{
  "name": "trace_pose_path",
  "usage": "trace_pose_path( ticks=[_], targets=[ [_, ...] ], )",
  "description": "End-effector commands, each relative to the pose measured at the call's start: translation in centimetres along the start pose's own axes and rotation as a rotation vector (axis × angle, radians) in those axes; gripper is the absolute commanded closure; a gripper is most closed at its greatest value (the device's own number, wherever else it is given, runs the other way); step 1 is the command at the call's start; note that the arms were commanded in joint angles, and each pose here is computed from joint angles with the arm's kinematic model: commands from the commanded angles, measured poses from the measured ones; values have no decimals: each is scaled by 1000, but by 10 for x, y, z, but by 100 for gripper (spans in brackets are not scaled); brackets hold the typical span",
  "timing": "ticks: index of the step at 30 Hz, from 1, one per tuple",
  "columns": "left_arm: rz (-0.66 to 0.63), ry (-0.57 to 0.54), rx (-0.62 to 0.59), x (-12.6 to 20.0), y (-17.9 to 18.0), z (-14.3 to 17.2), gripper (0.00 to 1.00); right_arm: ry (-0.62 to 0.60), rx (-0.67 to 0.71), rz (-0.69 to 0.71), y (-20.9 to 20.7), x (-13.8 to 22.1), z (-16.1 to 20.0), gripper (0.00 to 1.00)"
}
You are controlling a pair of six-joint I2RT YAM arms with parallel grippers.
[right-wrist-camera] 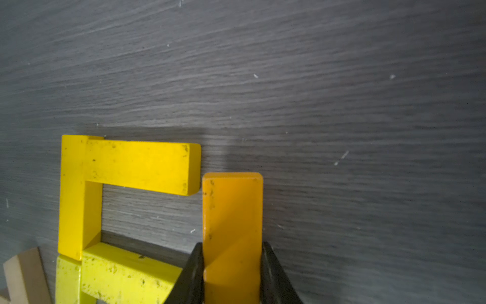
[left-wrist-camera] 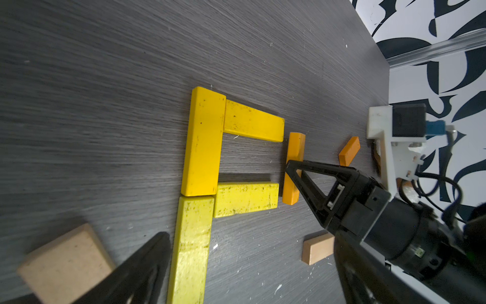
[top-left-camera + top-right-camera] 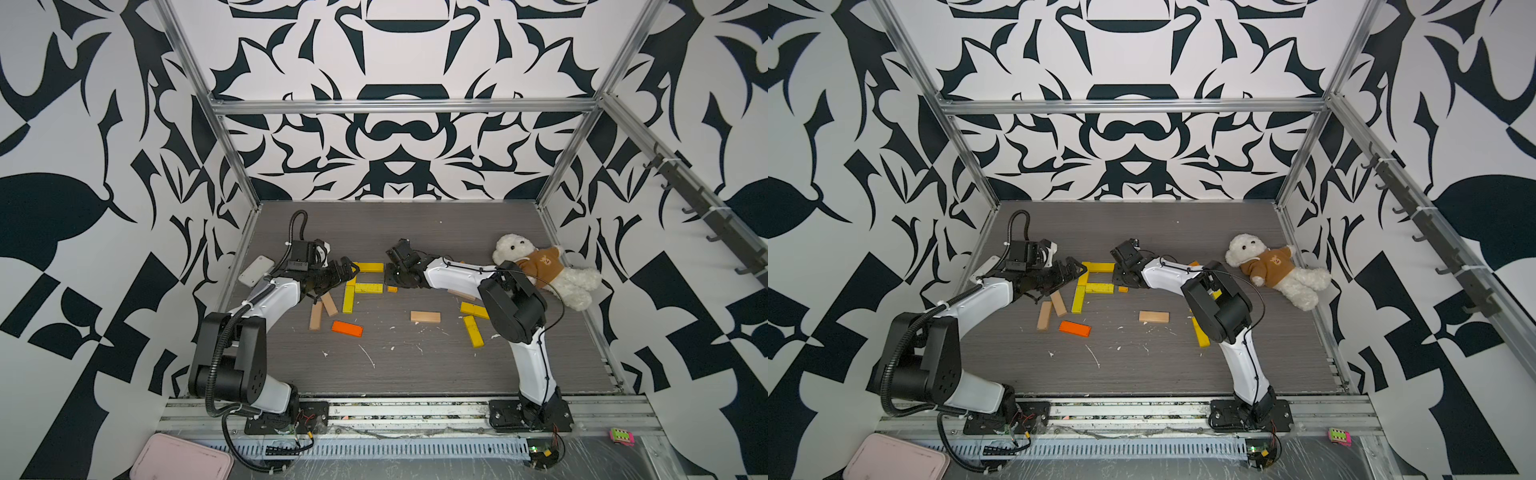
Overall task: Assemble the number 8 with building blocks
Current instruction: Place the building block at the center of the board.
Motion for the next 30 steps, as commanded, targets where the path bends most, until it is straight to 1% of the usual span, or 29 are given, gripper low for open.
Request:
trace_pose_path(
  ticks=[1, 5, 9, 17, 24, 26, 30],
  targets=[
    [21, -5, 0, -1, -2, -1, 1, -23, -26, -61, 14, 6, -8, 75],
    [22, -3, 5, -1, -1, 1, 1, -20, -33, -73, 15, 6, -8, 73],
    [24, 0, 3, -2, -2, 2, 1, -19, -40, -98, 16, 7, -7, 65],
    [24, 7, 5, -5, -1, 4, 1, -29, -55, -131, 14, 15, -9, 52],
    [25, 10, 3, -5, -1, 6, 1, -45, -69, -141, 5, 18, -8, 51],
    [23, 10, 3, -5, -1, 7, 1, -51, -69, -170, 2, 21, -7, 51],
    [25, 11, -1, -5, -1, 7, 1, -40, -39, -278, -1, 29, -5, 51]
  ],
)
Point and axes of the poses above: each gripper's point midway between its finger pads, its own x axis back along the fingers, its own y axis along the line the jaws close on, z = x × y, the point moved 10 cm from there along x, back along the fingers, and after that the axes turned 13 degrees about -x, right-handed, at the moved point
